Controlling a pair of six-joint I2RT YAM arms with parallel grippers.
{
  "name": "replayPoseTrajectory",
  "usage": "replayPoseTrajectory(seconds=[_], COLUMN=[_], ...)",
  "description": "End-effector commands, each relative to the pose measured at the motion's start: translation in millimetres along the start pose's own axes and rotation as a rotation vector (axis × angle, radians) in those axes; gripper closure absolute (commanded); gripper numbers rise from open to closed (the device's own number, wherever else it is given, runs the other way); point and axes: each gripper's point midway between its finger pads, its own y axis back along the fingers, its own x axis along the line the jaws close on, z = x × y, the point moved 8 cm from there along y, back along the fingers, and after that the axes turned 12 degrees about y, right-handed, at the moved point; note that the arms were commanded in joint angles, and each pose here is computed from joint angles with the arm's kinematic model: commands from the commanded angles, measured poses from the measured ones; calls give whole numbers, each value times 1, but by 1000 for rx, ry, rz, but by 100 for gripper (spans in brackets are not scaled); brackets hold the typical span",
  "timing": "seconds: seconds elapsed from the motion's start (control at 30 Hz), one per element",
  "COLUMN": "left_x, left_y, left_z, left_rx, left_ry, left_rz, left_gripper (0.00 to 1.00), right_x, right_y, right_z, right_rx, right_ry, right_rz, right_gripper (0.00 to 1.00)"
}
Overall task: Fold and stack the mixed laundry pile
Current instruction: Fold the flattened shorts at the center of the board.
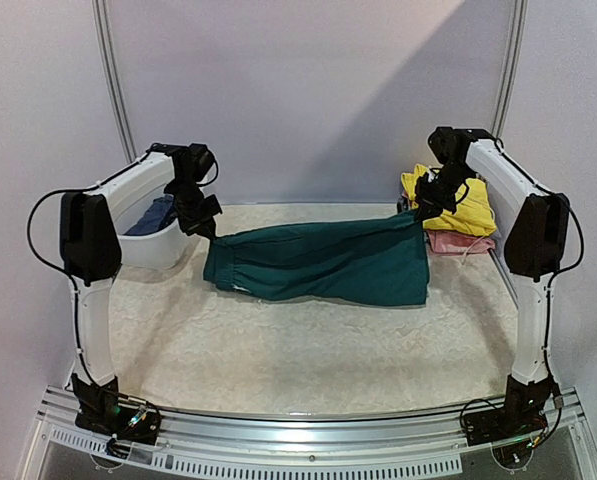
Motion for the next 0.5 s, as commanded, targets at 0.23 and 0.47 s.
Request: replayPoseTrajectory(seconds=[0.23,0.47], left_x=[-21,-34], left_y=[-46,-66], left_z=[42,56], left_rx=[-11,-39], left_ry=[90,136], left_rz=[-86,-135], left_gripper=[100,100], right_x=[-9,-17], right_y=[-55,-77], right_z=[38,54], right_rx=[-67,-113], right_ry=[36,29], right_rz=[63,89], right_gripper=[100,100])
